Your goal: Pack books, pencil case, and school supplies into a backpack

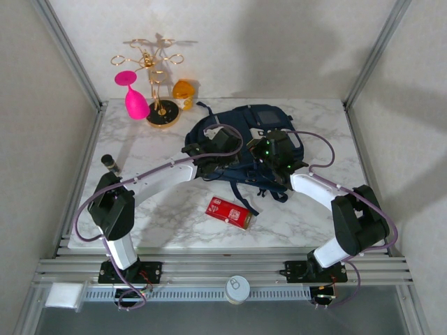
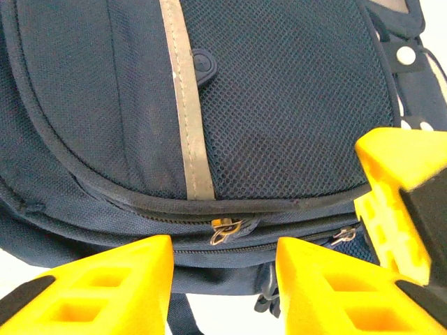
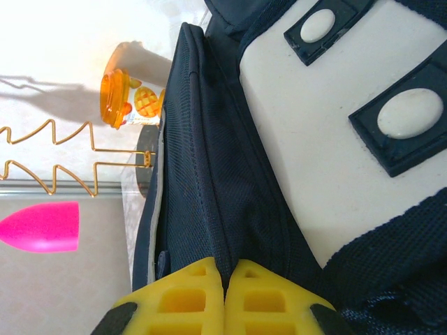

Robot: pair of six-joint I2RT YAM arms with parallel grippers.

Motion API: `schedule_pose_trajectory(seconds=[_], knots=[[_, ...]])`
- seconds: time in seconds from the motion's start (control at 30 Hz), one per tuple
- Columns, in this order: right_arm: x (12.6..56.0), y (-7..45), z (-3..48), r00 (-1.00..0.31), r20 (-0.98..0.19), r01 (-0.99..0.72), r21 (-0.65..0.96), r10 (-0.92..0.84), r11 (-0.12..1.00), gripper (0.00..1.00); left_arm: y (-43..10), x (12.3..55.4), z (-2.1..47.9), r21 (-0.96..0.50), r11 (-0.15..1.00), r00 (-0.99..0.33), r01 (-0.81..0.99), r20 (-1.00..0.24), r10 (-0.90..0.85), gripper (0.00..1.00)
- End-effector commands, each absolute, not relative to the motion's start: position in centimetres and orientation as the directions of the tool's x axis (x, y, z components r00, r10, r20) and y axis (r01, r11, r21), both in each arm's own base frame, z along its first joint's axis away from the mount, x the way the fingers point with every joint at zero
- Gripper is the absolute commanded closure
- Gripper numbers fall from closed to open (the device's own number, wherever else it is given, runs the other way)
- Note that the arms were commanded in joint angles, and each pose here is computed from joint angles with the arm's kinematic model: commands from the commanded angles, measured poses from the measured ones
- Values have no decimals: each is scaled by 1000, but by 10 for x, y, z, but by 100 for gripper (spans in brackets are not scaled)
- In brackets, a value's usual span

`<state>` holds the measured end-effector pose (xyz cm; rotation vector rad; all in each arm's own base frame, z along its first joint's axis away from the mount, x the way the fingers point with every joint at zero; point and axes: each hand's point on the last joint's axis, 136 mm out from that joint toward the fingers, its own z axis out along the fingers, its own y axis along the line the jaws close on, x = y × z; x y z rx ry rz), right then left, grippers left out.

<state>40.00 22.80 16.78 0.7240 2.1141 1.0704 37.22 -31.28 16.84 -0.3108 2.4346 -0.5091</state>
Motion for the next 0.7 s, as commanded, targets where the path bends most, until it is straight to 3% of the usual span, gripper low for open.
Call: schedule_pose_trajectory(seconds=[0.0, 0.23, 0.53, 0.67], knots=[[414, 241, 219, -607, -321, 43, 900, 727, 433, 100, -318, 369, 167, -424, 903, -801, -69, -517, -303, 59], [412, 242, 220, -610, -314, 42, 904, 728, 425, 100, -330, 379, 155, -468, 874, -785, -131, -489, -380, 58], [409, 244, 218, -618, -304, 42, 908, 725, 416, 100, -347, 407, 158, -631, 751, -680, -195, -465, -567, 59], [406, 242, 216, -614, -304, 46, 908, 728, 417, 100, -341, 415, 161, -647, 731, -625, -216, -484, -612, 66]])
